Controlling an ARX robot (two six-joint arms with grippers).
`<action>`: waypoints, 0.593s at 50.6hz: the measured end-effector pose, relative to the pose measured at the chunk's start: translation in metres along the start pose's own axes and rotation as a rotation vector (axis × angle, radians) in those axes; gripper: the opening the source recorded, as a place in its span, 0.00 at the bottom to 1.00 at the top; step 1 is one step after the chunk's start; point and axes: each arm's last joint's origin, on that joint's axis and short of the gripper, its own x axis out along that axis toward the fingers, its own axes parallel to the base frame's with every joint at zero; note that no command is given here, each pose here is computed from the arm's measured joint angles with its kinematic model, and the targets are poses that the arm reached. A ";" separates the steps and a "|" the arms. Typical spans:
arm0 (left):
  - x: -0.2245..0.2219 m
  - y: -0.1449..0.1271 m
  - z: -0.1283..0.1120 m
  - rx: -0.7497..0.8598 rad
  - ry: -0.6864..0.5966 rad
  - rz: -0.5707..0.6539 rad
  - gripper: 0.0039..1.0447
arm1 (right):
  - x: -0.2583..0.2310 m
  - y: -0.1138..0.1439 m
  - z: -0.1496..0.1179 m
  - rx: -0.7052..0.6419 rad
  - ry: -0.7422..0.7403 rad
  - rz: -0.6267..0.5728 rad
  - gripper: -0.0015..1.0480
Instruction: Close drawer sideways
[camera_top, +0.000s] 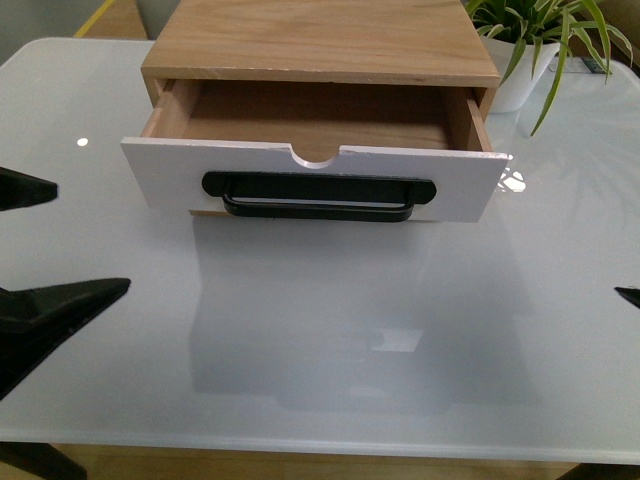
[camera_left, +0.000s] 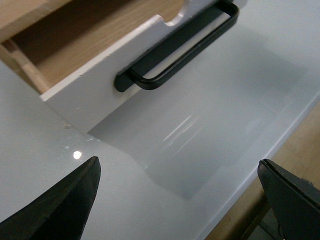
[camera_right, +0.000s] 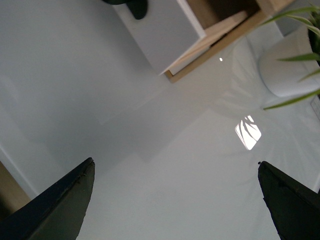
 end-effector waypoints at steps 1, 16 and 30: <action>0.003 0.001 0.000 0.011 0.004 -0.014 0.92 | 0.004 0.000 0.001 -0.021 0.001 0.012 0.91; 0.037 0.004 0.008 0.214 0.002 -0.183 0.92 | 0.044 0.002 0.020 -0.318 -0.005 0.142 0.91; 0.070 0.013 0.018 0.293 -0.017 -0.229 0.92 | 0.069 0.007 0.042 -0.469 -0.053 0.218 0.91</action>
